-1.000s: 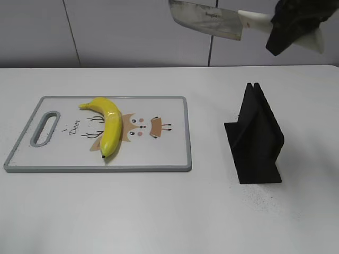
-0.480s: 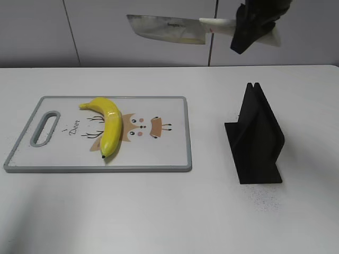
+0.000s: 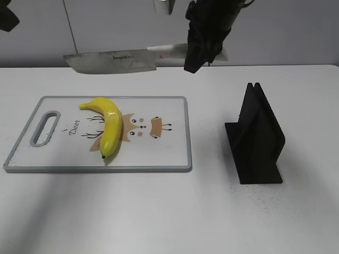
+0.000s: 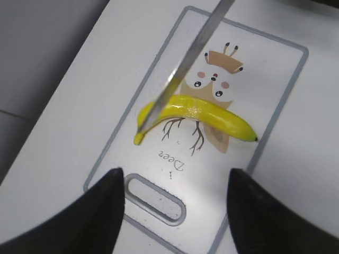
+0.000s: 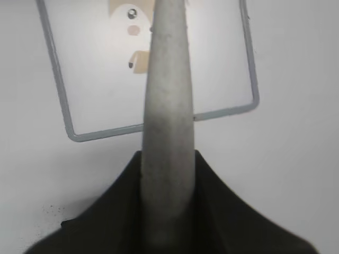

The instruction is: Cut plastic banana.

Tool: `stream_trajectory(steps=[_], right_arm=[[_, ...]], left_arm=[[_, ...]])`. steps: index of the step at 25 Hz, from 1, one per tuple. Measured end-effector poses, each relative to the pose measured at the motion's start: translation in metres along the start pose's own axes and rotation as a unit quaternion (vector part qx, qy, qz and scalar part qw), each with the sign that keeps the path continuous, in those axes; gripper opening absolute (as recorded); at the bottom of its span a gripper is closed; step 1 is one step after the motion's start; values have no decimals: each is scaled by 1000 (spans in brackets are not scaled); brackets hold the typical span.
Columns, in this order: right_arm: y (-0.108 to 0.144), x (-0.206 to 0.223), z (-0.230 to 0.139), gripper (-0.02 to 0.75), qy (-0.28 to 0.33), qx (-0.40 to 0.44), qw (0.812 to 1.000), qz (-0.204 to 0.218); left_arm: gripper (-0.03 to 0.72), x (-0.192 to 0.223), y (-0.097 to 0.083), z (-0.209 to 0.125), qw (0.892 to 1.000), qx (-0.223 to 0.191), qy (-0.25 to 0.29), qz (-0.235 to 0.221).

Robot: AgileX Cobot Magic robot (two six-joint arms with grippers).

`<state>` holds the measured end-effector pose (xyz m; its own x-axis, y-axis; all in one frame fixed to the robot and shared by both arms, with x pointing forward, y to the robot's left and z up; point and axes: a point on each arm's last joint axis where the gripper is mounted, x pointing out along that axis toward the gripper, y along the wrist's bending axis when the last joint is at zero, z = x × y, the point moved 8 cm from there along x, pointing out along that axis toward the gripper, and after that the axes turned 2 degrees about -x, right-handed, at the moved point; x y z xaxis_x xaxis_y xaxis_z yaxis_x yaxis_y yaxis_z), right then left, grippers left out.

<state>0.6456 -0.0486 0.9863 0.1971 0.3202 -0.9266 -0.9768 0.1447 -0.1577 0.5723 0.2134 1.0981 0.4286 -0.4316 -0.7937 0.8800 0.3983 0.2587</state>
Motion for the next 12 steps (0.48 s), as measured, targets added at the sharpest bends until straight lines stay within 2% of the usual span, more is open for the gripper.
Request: stream_trajectory(steps=[7, 12], right_arm=[[-2, 2, 7, 164, -13, -65, 998, 0], [2, 14, 17, 164, -42, -80, 996, 25]], left_arm=[[591, 35, 5, -6, 995, 90, -7, -48], [589, 67, 8, -19, 991, 103, 2, -85]])
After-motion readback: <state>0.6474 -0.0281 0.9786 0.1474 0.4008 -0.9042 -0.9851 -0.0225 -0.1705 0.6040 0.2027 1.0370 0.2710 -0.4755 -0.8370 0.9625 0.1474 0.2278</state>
